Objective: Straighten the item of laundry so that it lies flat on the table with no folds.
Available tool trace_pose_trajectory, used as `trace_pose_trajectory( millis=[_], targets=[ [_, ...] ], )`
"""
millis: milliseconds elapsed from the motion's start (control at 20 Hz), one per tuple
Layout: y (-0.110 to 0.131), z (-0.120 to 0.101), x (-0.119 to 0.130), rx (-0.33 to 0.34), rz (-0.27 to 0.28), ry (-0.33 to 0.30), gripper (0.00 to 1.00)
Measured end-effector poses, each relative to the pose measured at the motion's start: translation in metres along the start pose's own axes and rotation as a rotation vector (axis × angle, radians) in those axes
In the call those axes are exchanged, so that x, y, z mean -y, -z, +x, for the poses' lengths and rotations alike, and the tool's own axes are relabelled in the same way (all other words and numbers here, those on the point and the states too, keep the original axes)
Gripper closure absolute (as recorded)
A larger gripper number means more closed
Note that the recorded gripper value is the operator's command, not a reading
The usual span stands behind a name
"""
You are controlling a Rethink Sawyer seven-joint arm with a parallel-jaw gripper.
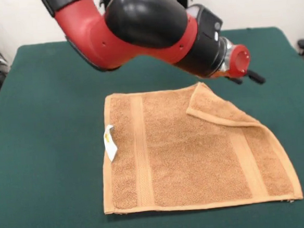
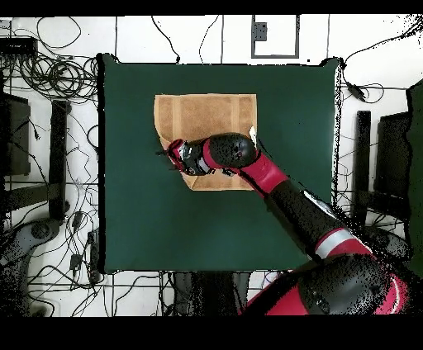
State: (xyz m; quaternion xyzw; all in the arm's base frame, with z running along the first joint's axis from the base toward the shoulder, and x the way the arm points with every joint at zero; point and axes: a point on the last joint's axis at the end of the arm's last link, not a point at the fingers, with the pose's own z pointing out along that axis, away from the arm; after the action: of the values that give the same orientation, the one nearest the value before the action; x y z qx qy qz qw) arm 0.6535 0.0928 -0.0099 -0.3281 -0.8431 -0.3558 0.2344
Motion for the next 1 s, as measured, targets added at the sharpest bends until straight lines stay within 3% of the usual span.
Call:
trace_pose_trajectory(
  millis=[300, 800, 1000],
  targets=[
    [0.031, -0.038, -0.004, 0.100, 0.063, 0.015, 0.00],
    [0.080, -0.058, 0.005, 0.147, 0.110, 0.000, 0.00],
    [0.097, -0.063, 0.008, 0.127, 0.125, -0.010, 0.00]
  ],
)
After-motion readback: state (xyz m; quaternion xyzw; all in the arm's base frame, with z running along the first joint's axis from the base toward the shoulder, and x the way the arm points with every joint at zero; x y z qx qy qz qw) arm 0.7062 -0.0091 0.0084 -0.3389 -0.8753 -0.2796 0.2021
